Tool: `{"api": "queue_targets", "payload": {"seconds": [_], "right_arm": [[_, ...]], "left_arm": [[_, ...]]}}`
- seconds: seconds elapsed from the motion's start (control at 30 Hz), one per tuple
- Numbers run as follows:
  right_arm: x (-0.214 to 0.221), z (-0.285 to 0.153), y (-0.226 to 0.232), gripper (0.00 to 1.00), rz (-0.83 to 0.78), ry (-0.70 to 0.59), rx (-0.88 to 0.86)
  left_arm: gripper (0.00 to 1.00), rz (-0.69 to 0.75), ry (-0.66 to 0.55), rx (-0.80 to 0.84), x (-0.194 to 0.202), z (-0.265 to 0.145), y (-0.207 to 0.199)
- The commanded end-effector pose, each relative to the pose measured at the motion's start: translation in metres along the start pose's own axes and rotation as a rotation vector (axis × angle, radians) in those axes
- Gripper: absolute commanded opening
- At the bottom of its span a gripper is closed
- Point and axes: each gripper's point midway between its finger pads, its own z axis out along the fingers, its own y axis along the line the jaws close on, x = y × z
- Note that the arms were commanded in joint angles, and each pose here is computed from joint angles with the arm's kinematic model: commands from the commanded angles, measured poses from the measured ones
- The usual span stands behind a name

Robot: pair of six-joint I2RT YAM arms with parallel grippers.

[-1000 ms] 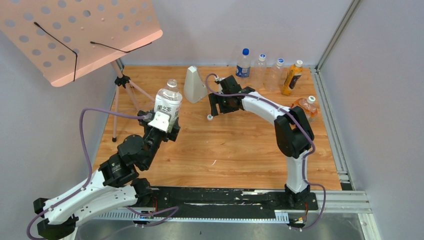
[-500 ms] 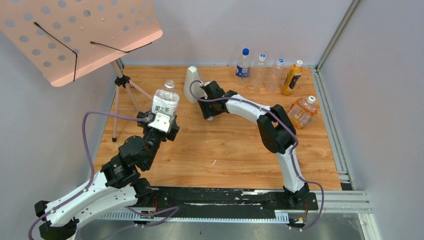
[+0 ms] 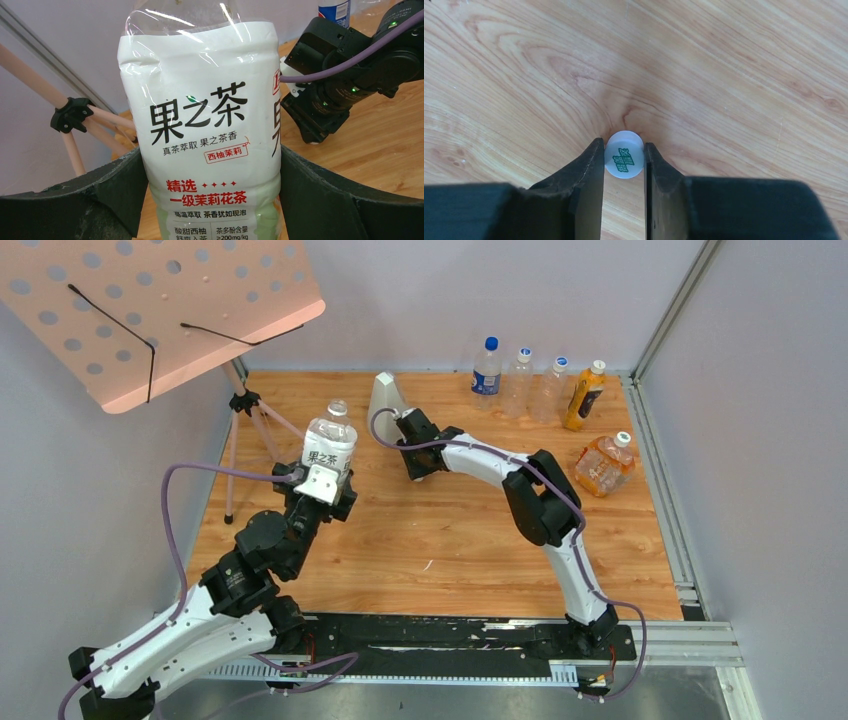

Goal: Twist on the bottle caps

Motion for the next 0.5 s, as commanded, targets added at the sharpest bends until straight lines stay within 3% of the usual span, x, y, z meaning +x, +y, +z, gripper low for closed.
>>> {"api": "queue_targets", "payload": {"seconds": [0.0,0.3,0.47], "right_arm": [[0.008,-0.019,-0.011,0.17,-0.001,0.01,0.052],[0.079,-0.089,-0.027,0.16,0.054,0.112,0.048],[0.122,-0.115,-0.036,0.18,0.112,0.166,0.06]], "left_arm": [[0.34,-0.041,-0.046,0.033,-0.016,-0.003,0.0],[0.33,-0.035,-0.08,0.141,-0.019,-0.006,-0.017],[0.31,-0.029,-0.162,0.259,-0.022,-0.009,-0.041]]}}
